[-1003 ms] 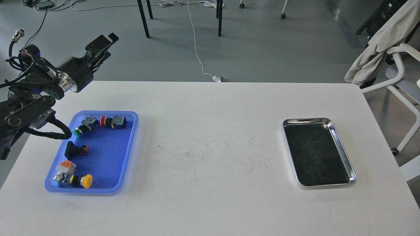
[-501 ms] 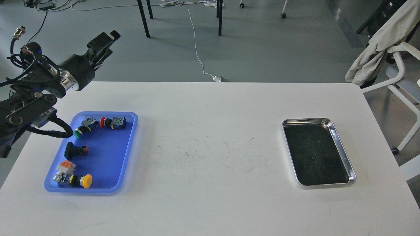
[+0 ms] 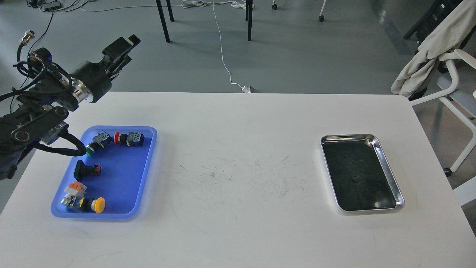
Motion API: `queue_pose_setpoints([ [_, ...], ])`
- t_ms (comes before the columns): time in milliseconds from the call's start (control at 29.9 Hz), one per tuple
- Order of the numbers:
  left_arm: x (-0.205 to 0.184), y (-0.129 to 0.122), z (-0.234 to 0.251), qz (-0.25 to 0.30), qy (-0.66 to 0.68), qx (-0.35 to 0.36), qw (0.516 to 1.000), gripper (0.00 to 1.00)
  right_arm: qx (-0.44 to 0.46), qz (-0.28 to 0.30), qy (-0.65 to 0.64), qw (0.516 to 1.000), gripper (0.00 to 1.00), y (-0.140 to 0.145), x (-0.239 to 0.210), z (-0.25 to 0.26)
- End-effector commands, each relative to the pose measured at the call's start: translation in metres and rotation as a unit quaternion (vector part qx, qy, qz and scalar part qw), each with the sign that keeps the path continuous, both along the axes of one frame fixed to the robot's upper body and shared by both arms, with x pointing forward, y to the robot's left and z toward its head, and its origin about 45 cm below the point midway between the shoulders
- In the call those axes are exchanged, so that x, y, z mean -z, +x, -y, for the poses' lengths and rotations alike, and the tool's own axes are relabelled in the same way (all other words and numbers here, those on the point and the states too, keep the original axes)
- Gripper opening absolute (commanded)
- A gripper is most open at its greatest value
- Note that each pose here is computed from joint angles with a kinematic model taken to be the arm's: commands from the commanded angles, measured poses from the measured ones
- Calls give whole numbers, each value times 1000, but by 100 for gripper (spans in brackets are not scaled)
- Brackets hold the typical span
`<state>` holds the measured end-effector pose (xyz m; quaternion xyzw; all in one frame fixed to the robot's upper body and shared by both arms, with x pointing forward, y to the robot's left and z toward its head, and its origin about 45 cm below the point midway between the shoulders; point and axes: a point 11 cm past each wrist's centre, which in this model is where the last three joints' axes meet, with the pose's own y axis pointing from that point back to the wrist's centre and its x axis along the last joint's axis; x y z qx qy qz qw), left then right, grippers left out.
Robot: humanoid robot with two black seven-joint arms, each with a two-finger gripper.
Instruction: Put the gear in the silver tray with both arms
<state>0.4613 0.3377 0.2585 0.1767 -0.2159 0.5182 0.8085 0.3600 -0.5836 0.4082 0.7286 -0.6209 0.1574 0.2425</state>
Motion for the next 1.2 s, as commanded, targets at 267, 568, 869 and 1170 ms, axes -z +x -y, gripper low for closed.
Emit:
queue_pose_setpoints([
  [267,5,-1,-6,-5,5,-8,1000,86,-106,-131,63,984,8,-12,111,-78],
  [568,9,0,3,-7,1,-2,1000,86,-169,-184,106,963,1,-23,162,-131],
  [869,10,-1,1,-9,3,-2,1000,86,-209,-230,120,943,1,-36,214,-172],
  [1170,13,-2,2,-12,4,-2,1000,87,-186,-234,118,947,1,-37,240,-173],
])
